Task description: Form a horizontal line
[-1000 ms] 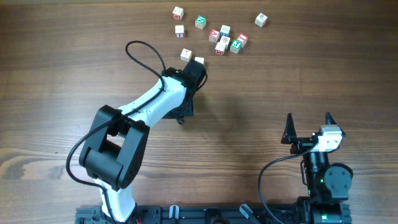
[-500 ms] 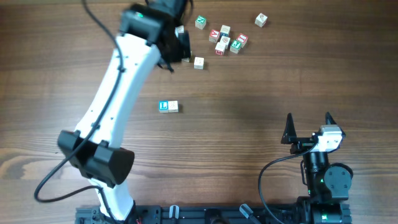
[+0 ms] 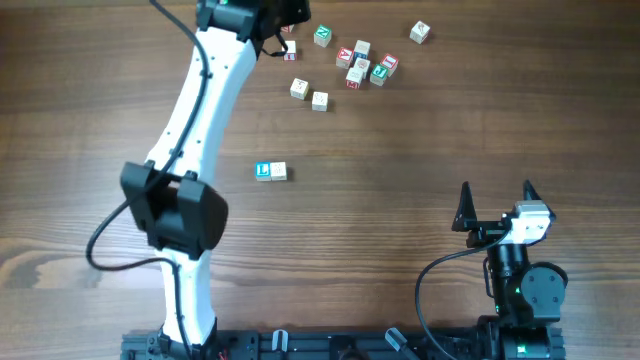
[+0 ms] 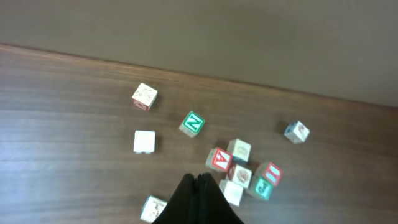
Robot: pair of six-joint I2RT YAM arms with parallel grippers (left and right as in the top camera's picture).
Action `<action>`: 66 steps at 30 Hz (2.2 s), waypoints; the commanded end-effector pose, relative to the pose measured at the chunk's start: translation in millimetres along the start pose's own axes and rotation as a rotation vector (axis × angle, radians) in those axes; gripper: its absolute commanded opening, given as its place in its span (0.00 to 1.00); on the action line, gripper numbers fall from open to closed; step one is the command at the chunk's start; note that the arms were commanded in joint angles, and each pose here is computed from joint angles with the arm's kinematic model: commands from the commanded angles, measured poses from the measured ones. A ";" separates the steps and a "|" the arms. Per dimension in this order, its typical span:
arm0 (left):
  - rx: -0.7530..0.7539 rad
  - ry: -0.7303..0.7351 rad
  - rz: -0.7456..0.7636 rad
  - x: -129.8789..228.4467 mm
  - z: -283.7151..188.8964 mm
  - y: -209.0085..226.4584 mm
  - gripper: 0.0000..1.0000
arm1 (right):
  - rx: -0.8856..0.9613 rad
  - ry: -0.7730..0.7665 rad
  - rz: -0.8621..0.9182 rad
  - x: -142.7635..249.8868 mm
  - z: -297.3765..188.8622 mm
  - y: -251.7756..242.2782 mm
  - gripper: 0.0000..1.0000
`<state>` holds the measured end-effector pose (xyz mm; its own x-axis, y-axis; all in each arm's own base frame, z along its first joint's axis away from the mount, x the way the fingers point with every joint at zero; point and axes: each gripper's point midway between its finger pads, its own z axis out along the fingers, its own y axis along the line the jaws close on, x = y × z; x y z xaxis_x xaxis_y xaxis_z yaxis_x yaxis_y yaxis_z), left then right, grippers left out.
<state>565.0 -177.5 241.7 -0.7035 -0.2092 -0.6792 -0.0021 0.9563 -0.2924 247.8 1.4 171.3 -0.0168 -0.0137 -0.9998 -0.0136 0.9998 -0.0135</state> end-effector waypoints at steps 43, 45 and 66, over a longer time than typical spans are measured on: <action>-0.076 0.488 0.186 213.0 105.7 18.8 0.47 | -0.008 -0.007 -0.012 -1.2 -0.2 1.2 1.00; -0.080 0.496 0.186 216.7 108.3 20.5 0.44 | -0.008 -0.007 -0.011 -1.2 -0.2 1.2 1.00; -0.091 0.478 0.114 165.9 -6.2 5.8 0.23 | -0.008 -0.007 -0.012 -1.2 -0.2 1.2 1.00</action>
<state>456.6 -209.9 69.3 -0.9671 0.0469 -0.2500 0.0813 0.9883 -0.1291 247.8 1.4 171.4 -0.0164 -0.0137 -0.9998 -0.0136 0.9998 -0.0135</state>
